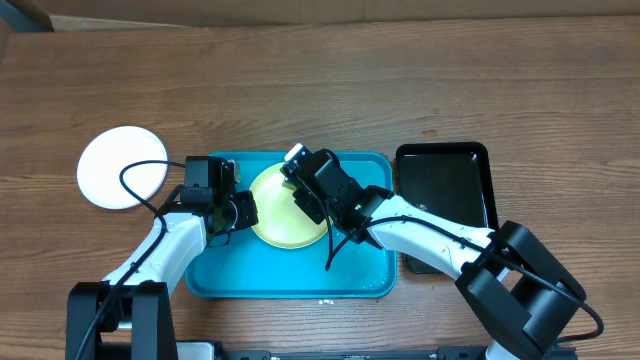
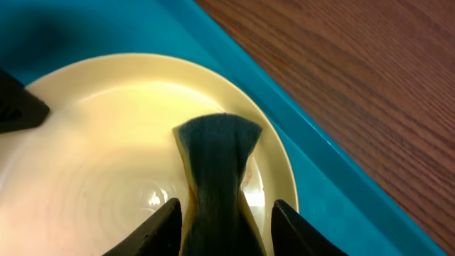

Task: Clean dirty plates on tray and stack at the side
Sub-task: 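Wipe the yellow plate with the sponge in the right gripper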

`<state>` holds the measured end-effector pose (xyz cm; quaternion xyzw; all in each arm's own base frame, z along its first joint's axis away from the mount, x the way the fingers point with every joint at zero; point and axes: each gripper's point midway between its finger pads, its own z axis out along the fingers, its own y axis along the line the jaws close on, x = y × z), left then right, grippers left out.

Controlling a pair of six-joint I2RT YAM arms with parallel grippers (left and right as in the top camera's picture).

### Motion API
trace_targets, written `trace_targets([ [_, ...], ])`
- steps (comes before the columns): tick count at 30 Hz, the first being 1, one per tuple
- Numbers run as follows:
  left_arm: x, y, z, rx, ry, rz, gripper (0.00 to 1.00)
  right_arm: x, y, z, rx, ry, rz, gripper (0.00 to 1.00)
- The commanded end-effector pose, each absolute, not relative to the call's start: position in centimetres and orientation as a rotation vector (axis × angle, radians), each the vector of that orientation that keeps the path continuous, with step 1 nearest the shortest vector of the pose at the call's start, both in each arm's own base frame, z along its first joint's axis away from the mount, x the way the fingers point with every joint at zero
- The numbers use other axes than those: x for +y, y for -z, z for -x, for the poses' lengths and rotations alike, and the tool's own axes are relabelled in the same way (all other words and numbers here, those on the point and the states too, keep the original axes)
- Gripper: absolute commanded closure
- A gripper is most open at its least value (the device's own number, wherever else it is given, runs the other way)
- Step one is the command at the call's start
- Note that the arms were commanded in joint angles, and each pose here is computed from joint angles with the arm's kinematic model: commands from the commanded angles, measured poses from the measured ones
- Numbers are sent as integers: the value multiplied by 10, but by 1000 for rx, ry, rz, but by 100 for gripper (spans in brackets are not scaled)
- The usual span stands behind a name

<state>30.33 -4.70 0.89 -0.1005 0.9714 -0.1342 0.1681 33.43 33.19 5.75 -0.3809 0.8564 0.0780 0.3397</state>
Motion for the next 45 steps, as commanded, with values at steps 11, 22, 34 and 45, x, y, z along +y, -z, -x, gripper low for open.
trace_targets([
  [11, -51, -5, -300, 2777, 392, 244, 94, 344, -53, -339, 2208, -240, 1002, 64],
  [22, -50, -5, -299, 2777, 389, 245, 94, 328, -34, -355, 2223, -88, 942, 96],
  [34, -50, -5, -299, 2777, 389, 245, 95, 326, -5, -315, 2489, -282, 833, 96],
  [45, -50, -5, -299, 2777, 389, 245, 96, 344, 23, -287, 2659, -526, 740, 96],
])
